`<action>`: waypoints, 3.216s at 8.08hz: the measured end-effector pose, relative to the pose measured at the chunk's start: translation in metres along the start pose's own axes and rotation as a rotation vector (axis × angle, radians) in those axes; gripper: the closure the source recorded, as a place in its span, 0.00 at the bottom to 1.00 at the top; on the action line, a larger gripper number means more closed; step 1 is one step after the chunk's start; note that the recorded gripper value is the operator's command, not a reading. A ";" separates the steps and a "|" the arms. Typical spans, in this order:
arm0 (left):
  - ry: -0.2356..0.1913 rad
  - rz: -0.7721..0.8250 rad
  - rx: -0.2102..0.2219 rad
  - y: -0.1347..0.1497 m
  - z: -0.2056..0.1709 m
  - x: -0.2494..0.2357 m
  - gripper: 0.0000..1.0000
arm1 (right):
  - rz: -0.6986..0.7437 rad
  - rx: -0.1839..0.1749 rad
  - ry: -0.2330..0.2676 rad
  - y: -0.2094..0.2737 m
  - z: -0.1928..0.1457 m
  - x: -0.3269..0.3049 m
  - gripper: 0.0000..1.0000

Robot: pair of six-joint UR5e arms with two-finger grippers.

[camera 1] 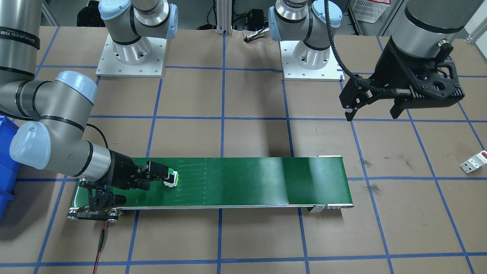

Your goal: Move button from left to right

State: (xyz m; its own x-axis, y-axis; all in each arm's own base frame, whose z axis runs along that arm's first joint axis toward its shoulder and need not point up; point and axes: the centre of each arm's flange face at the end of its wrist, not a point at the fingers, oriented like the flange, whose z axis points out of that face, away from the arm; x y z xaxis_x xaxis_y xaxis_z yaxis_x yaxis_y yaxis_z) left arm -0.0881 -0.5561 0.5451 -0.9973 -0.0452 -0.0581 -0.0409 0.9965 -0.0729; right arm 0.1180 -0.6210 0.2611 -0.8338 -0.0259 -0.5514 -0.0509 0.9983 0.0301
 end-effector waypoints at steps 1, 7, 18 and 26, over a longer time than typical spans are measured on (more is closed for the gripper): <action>0.001 -0.002 -0.004 0.009 0.002 0.001 0.00 | 0.005 -0.010 0.018 0.001 0.003 0.004 0.00; -0.006 -0.004 0.022 0.039 0.027 0.001 0.00 | 0.044 -0.117 0.265 0.019 0.008 0.033 1.00; -0.005 -0.001 -0.017 0.044 0.032 0.002 0.00 | -0.031 -0.011 0.524 0.024 -0.198 0.129 1.00; -0.004 -0.003 -0.023 0.045 0.035 0.002 0.00 | -0.095 -0.057 0.587 0.063 -0.268 0.349 1.00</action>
State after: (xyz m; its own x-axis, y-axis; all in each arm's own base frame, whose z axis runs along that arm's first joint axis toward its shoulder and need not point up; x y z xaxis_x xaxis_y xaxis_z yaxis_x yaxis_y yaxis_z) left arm -0.0898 -0.5140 0.5070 -0.9969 -0.0482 -0.0616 -0.0451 0.9977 -0.0500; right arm -0.3238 -0.5818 0.2942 -0.9877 -0.1563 -0.0010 -0.1561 0.9861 0.0573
